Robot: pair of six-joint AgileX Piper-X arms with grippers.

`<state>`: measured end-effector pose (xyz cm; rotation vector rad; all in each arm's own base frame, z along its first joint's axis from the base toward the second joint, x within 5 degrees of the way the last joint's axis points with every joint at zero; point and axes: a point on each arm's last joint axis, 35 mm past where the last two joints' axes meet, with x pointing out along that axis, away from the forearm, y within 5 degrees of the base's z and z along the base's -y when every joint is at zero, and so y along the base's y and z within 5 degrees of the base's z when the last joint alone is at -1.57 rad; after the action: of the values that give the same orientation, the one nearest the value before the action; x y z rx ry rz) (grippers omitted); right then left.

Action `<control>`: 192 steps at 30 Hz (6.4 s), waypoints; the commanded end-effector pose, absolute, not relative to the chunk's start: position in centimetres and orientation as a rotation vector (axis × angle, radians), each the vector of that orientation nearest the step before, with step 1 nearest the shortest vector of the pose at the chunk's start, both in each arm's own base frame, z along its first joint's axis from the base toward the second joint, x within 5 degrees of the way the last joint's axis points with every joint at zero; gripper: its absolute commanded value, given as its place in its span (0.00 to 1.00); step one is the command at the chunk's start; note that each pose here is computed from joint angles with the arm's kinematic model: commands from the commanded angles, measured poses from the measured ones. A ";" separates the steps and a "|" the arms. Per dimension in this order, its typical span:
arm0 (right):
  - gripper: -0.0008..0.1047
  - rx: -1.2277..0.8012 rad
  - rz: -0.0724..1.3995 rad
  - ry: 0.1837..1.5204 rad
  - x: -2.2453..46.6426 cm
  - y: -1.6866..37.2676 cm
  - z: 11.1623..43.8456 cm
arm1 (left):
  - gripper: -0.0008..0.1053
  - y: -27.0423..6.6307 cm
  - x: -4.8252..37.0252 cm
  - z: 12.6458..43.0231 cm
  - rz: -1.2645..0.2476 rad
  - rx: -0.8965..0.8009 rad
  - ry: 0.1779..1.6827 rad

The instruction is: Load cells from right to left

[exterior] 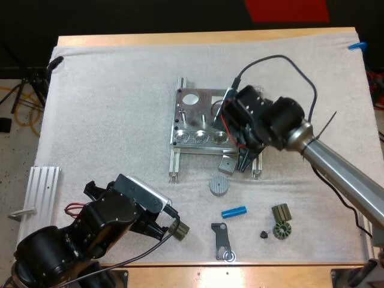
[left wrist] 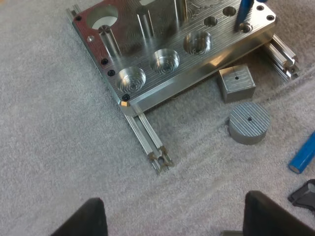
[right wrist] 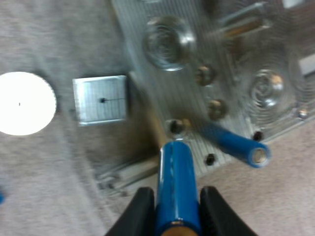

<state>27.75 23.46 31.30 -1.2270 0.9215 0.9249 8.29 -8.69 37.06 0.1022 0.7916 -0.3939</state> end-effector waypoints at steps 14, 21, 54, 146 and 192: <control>0.11 -1.302 0.950 0.910 31.4 23.9 30.5 | 0.56 -8.6 8.3 37.4 -0.377 0.106 0.767; 0.11 -1.319 0.965 0.951 32.2 24.3 28.7 | 0.56 -8.6 8.3 37.4 -0.378 0.108 0.766; 0.11 -1.391 0.959 0.977 34.0 25.0 25.1 | 0.56 -8.7 8.9 35.8 -0.206 0.009 0.734; 0.41 -1.344 0.757 0.896 34.1 23.4 25.8 | 0.56 -9.0 9.1 35.9 -0.223 -0.002 0.716; 0.42 -0.748 0.719 1.090 25.8 18.6 35.9 | 0.56 -9.3 8.8 35.7 -0.455 0.260 0.727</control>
<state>26.22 18.88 35.11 -0.7683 1.0970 0.7151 8.87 -9.26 35.64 0.2580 0.7360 -0.4375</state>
